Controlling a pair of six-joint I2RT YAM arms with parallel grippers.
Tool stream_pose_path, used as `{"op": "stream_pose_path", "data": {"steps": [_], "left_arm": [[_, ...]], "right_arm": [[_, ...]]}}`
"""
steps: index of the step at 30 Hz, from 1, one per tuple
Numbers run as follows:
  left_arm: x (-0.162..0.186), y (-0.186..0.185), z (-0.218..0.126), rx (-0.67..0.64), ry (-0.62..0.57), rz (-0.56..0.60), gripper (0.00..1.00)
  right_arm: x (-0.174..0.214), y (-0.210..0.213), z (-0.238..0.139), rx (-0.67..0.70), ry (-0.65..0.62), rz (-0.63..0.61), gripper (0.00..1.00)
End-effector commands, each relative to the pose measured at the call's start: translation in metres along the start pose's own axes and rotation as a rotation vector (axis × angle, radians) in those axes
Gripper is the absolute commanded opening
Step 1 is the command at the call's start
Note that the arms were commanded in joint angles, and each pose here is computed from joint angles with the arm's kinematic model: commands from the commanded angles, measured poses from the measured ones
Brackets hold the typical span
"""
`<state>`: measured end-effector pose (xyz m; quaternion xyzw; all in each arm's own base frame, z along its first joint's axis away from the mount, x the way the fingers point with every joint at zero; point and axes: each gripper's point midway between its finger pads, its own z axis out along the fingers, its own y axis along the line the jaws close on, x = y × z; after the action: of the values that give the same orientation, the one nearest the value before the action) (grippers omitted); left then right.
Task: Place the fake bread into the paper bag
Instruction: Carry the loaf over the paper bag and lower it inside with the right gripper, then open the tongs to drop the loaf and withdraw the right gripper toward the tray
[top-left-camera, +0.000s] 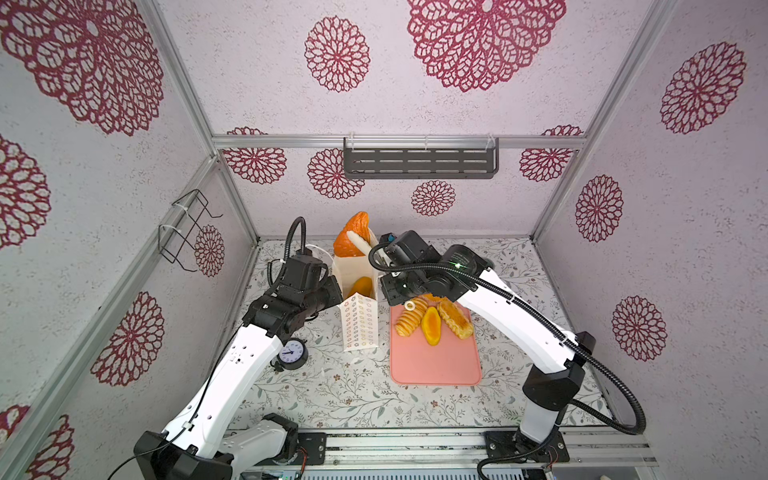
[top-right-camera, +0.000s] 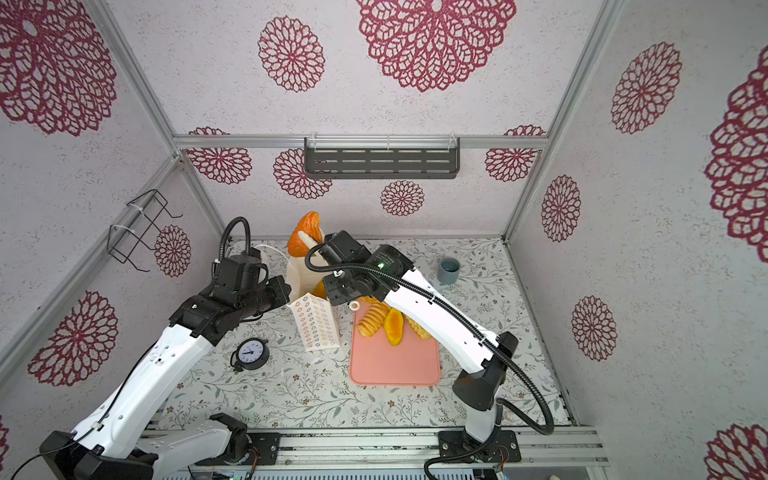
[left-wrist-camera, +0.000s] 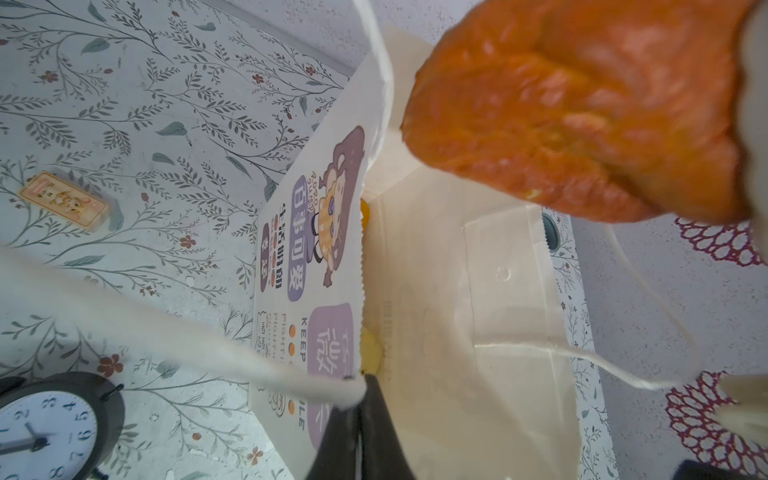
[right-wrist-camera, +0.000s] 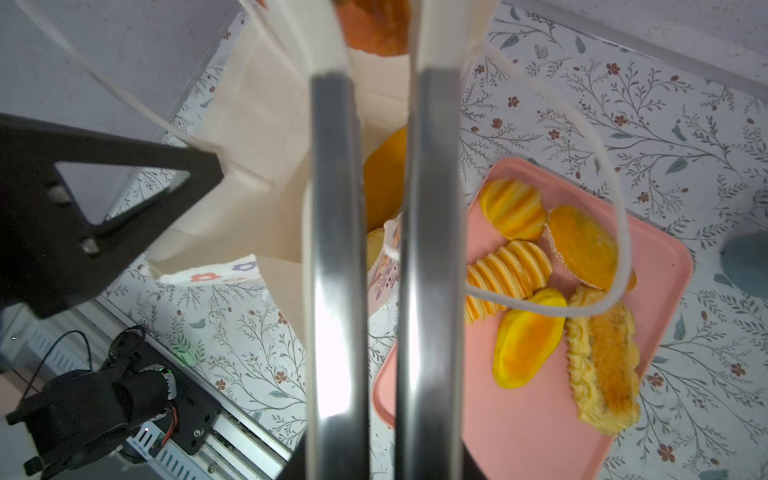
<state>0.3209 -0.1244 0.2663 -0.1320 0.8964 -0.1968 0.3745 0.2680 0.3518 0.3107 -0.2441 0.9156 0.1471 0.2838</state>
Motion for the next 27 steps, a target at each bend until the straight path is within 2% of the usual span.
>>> {"op": "stream_pose_path", "data": {"steps": [1, 7, 19, 23, 27], "left_arm": [[-0.006, -0.003, -0.003, 0.011, -0.029, 0.003, 0.05], [-0.006, 0.0, -0.003, -0.007, -0.032, 0.013, 0.04], [-0.009, 0.005, -0.007, -0.032, -0.045, 0.021, 0.04], [-0.01, 0.004, -0.006, -0.034, -0.041, 0.022, 0.04], [-0.011, 0.004, -0.005, -0.035, -0.042, 0.022, 0.03]], "right_arm": [[-0.01, -0.007, -0.019, 0.056, -0.059, -0.033, 0.0], [-0.007, -0.007, -0.021, 0.06, -0.056, -0.042, 0.01], [-0.01, -0.001, -0.033, 0.009, -0.091, -0.028, 0.31], [-0.012, -0.001, -0.034, 0.004, -0.098, -0.029, 0.38], [-0.012, -0.002, -0.035, 0.008, -0.1, -0.029, 0.39]]}}
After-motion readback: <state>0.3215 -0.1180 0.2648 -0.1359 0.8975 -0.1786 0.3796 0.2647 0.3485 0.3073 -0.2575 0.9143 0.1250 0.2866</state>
